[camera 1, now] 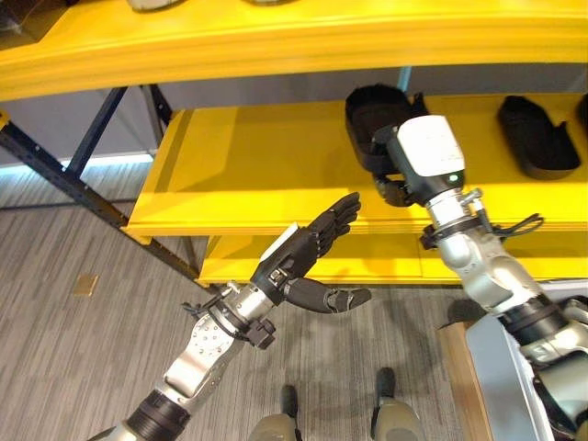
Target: Move parts from the plastic box to the shelf.
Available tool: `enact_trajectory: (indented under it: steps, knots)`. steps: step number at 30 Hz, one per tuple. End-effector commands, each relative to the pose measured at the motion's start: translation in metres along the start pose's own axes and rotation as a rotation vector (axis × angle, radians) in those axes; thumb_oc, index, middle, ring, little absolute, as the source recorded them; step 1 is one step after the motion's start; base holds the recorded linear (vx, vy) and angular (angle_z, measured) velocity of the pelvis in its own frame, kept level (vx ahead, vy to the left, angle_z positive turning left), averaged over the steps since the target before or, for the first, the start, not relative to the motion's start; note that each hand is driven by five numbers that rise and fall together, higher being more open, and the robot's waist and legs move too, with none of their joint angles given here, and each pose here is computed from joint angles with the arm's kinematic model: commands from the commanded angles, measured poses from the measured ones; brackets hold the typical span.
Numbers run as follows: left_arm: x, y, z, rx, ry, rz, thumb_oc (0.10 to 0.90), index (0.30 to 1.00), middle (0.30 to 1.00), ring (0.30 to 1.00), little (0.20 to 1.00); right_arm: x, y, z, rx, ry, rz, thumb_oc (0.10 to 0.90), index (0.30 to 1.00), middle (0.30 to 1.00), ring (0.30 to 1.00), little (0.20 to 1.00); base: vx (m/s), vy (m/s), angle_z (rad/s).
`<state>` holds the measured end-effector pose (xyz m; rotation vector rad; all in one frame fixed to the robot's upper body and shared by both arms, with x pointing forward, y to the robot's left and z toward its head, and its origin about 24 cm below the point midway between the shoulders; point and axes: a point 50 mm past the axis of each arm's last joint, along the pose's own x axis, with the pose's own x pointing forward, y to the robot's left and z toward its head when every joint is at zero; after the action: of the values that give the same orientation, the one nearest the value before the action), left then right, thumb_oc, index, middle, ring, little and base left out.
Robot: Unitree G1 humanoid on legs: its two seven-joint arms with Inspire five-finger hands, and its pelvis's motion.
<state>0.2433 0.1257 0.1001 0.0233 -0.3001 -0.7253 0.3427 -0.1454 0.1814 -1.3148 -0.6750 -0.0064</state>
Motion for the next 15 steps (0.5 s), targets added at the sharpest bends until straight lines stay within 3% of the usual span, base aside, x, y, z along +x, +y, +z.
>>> enact_trajectory:
  steps: [1,4,15]
  knots:
    - [0.012,-0.017,0.032,-0.002,-0.196,-0.074,0.9,1.0,1.0,1.0,1.0,0.041,-0.073,0.028,-0.041,-0.125,-0.349,0.4,0.3,0.3,0.3,0.3,0.13,-0.243,0.27]
    - [0.014,-0.02,0.03,-0.02,-0.203,-0.12,0.9,1.0,1.0,1.0,1.0,0.035,-0.072,0.013,-0.075,-0.107,-0.344,0.4,0.3,0.3,0.3,0.3,0.16,-0.271,1.43]
    - [0.023,-0.015,0.05,-0.027,-0.327,-0.145,0.9,1.0,1.0,1.0,1.0,0.039,-0.105,0.0,-0.176,-0.115,-0.334,0.4,0.3,0.3,0.3,0.3,0.02,-0.21,0.29]
